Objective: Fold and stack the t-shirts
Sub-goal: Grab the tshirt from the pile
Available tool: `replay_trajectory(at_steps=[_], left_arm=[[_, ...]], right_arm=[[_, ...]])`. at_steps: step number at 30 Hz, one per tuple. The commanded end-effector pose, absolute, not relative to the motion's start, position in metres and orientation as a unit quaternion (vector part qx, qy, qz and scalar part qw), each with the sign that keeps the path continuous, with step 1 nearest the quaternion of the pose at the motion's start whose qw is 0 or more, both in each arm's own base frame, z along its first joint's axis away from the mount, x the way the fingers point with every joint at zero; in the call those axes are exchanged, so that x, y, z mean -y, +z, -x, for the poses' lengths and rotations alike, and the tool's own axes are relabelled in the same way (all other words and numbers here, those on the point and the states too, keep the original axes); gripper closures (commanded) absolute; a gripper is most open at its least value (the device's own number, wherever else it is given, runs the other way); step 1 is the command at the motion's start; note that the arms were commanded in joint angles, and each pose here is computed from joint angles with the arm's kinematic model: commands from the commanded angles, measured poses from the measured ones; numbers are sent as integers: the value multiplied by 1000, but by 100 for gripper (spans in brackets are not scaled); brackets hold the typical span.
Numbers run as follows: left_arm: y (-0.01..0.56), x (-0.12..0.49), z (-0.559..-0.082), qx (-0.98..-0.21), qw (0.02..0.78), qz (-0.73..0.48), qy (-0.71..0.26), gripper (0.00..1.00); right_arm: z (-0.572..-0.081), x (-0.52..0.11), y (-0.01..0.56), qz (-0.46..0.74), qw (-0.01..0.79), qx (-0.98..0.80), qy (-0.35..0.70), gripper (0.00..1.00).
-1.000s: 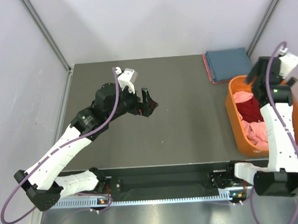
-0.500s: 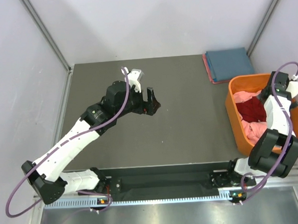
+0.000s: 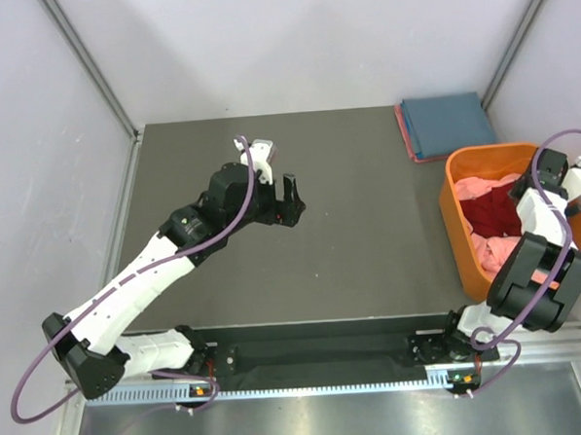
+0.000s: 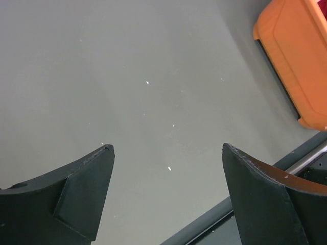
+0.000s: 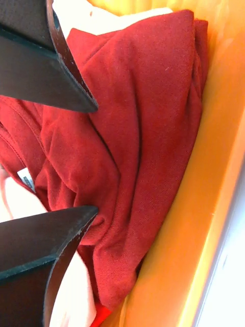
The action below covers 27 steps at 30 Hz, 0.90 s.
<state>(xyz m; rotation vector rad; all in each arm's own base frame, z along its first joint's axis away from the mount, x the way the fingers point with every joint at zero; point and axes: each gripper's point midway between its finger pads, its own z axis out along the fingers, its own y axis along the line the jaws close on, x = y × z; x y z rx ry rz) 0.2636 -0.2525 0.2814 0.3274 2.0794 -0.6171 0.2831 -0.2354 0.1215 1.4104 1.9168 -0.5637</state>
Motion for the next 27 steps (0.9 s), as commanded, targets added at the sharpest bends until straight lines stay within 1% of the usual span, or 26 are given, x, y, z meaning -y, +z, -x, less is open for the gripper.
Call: replay_trajectory(at_steps=[1,3,4,5,8,9,10,11,14,17,18,19,20,22,23,24,25,27], left_arm=[[303,244,-263,-824,491,-128,-254,9],[301,241,-258,-821,493,-126,-259,9],[301,240,-258,-819,496,-125,-260,9],[301,239,-257,-817,499,-124,-261,9],[299,231,-255,-816,506,-115,-255,9],[298,229,-254,-815,509,-114,-254,9],[298,227,-255,-814,512,-111,-251,9],[297,226,-255,-814,513,-111,-249,9],[294,224,-257,-815,516,-109,-242,8],[295,226,-255,-815,511,-112,-248,8],[295,227,-253,-815,510,-113,-252,8],[296,227,-252,-814,510,-114,-255,8],[296,228,-251,-813,509,-115,-259,8],[297,229,-249,-812,507,-116,-265,8],[299,229,-247,-811,507,-115,-269,8],[302,229,-245,-808,508,-113,-276,8],[303,230,-245,-808,507,-111,-281,8],[307,230,-244,-806,506,-95,-291,7]], right_arm=[[-290,251,134,-553,375,-710,-222,27],[-286,253,128,-557,370,-708,-227,31],[-285,252,125,-557,368,-709,-227,35],[-286,251,126,-556,371,-709,-224,47],[-287,249,132,-549,377,-713,-219,73],[-291,250,142,-545,387,-712,-214,89],[-293,249,153,-536,397,-715,-211,96],[-297,247,162,-529,404,-719,-202,100],[-306,236,208,-505,433,-726,-174,100],[-319,212,268,-468,483,-728,-131,100],[-325,199,304,-445,511,-726,-116,100],[-325,191,327,-420,531,-728,-108,100],[-332,175,376,-382,577,-718,-70,100],[-330,150,430,-329,626,-707,-27,100],[-333,126,458,-283,651,-704,21,100],[-321,109,515,-246,700,-670,40,100],[-319,96,545,-224,726,-647,68,100],[-303,48,607,-126,776,-600,149,100]])
